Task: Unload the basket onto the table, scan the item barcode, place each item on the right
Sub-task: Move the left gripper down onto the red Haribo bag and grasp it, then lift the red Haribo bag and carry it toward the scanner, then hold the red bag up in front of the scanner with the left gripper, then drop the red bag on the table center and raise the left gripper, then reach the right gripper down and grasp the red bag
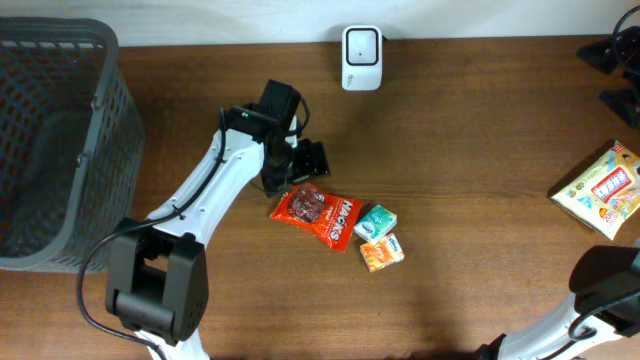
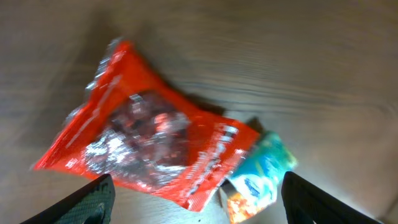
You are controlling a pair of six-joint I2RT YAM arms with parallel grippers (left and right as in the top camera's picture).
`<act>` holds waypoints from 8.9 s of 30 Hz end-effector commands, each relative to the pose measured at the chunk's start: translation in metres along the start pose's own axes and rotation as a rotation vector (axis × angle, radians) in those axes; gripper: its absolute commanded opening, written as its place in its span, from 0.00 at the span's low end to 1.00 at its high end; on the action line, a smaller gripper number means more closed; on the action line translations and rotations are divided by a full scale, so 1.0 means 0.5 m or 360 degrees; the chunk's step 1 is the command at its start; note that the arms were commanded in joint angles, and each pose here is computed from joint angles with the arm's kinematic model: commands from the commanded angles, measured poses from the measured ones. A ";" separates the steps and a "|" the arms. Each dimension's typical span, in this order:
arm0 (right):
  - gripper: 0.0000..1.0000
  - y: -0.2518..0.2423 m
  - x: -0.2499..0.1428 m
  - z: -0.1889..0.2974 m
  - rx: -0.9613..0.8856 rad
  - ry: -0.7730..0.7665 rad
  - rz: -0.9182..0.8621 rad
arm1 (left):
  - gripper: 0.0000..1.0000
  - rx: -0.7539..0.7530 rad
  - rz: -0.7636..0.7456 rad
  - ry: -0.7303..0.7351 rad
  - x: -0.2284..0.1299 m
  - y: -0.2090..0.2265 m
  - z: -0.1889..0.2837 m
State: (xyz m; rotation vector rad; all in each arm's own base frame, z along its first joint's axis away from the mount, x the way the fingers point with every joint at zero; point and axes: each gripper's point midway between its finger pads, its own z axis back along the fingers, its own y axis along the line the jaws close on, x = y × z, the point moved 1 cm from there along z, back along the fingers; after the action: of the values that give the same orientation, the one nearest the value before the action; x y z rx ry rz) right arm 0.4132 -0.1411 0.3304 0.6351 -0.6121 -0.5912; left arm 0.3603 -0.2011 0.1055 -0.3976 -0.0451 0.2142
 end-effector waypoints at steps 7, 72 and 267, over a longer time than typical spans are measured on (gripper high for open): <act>0.98 0.005 -0.002 -0.004 0.0025 0.0012 0.0007 | 0.93 0.0291 0.0643 -0.0014 -0.057 0.113 -0.092; 0.98 0.005 -0.002 -0.004 0.0025 0.0012 0.0007 | 0.33 -0.0163 -0.0364 0.0314 -0.051 0.005 -0.163; 0.53 0.074 -0.353 -0.250 -0.0518 0.0851 0.0658 | 0.99 0.0721 -0.0217 -0.0504 0.334 0.163 0.280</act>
State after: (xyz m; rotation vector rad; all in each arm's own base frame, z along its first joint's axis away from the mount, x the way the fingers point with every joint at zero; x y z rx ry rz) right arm 0.3964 0.0172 0.2516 0.4575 -0.1998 -0.2286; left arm 0.4965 -0.0478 0.2034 0.0455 -0.3290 0.1105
